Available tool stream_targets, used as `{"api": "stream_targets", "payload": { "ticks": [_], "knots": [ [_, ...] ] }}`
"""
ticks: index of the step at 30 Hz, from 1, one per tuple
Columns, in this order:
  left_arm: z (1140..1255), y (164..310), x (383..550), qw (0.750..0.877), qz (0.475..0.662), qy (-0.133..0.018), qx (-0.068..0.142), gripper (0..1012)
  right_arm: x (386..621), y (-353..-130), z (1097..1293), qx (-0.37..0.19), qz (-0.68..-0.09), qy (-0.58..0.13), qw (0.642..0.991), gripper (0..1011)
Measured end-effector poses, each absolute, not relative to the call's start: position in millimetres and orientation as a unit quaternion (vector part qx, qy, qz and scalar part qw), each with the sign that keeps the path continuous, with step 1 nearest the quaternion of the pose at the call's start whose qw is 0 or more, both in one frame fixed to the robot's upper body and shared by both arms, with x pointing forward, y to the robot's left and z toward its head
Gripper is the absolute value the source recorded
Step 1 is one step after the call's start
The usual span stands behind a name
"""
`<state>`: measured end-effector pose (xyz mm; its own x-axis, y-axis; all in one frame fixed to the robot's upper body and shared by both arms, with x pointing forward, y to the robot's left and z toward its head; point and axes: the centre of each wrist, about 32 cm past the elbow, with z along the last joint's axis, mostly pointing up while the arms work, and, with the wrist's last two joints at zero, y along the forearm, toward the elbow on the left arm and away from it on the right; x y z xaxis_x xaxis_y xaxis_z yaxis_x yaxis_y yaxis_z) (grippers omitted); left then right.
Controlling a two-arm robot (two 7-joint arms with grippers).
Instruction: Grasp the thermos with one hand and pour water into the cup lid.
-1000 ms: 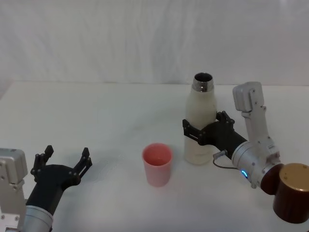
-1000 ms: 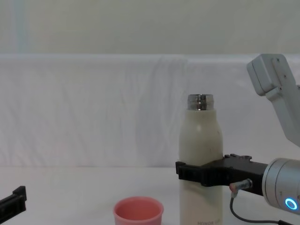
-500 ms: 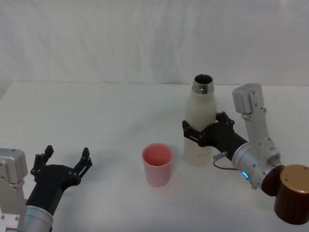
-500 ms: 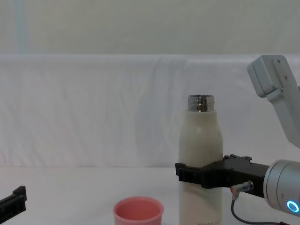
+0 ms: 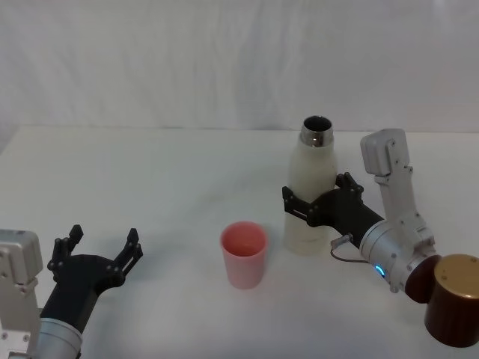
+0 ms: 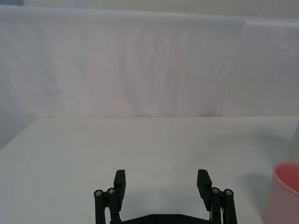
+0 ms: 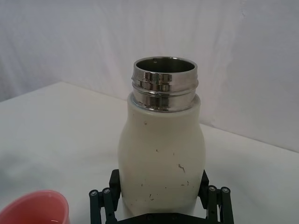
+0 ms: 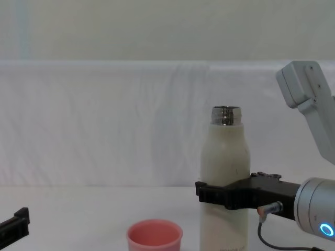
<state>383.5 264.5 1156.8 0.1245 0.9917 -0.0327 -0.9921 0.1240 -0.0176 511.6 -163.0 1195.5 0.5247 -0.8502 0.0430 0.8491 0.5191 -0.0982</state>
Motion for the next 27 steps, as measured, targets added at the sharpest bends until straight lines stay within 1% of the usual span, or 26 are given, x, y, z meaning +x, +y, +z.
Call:
{"api": "stream_targets", "payload": {
  "ticks": [27],
  "knots": [
    [1156.8,264.5,383.5,0.750,0.662,0.006,-0.017,1001,510.9,-164.6,1196.6,-0.052,-0.488,0.004,0.871,1000]
  ]
}}
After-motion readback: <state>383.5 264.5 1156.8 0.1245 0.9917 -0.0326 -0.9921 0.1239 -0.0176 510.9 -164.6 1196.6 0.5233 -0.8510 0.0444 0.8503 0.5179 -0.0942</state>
